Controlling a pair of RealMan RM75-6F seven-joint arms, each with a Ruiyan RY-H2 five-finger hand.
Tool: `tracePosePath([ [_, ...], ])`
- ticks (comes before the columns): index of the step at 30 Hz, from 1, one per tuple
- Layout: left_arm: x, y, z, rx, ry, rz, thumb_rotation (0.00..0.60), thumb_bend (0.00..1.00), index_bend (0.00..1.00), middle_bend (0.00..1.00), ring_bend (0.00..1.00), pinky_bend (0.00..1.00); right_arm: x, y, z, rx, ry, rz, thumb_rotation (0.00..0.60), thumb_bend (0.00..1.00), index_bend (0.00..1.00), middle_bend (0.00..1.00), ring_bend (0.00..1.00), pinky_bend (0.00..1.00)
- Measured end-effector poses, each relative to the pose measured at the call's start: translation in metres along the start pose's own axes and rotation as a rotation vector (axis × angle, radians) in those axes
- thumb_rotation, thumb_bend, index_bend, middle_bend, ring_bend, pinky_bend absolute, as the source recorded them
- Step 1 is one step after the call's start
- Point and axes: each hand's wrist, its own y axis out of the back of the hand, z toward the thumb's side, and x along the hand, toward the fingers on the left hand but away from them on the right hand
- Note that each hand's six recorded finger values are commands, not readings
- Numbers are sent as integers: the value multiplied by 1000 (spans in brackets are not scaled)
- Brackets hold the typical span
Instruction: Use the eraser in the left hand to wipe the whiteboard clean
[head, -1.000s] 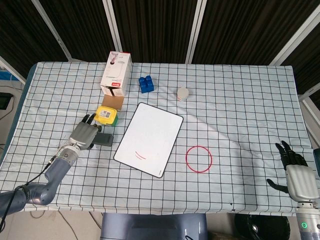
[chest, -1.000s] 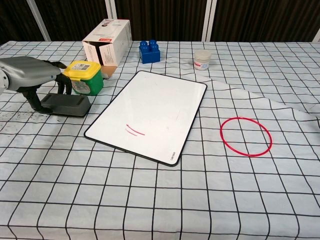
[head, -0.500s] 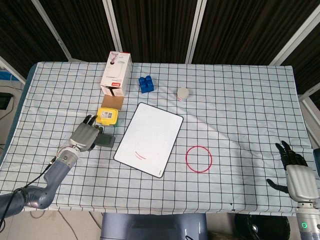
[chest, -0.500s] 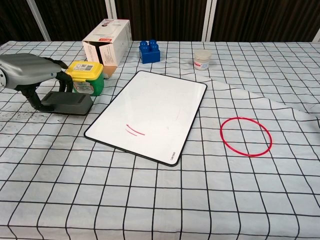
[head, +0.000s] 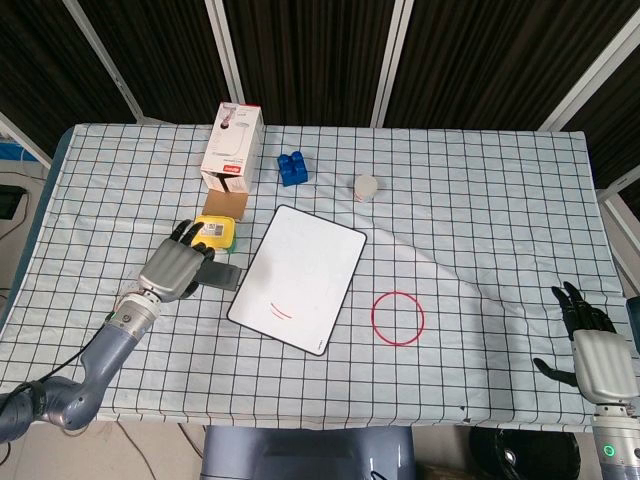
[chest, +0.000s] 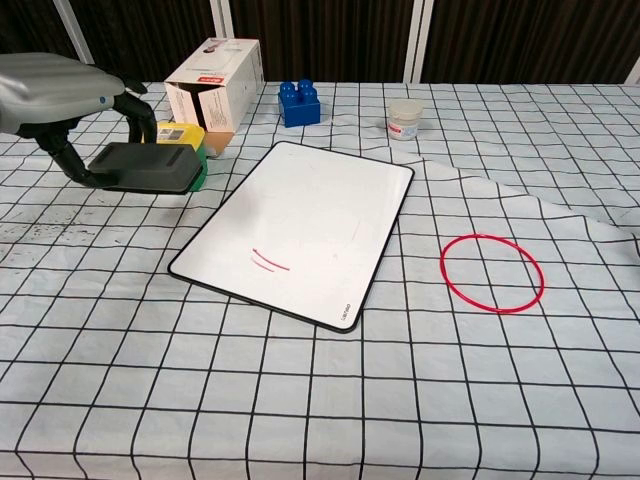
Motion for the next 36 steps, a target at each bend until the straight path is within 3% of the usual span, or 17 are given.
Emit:
tracePosePath([
  [7,9,13,27,-4,-69,44,600,315,406,433,24,68,0,0,0,0,-2,3,600,40,0,34,176,204],
  [20,36,-4,79,14,-164,12,600,314,407,435,24,68,0,0,-2,-1,-8,6,600,40,0,34,176,204],
  [36,59,-22,125,84,-169,-26,600,315,419,448,24,68,0,0,-3,-5,-10,9,600,40,0,34,175,204],
])
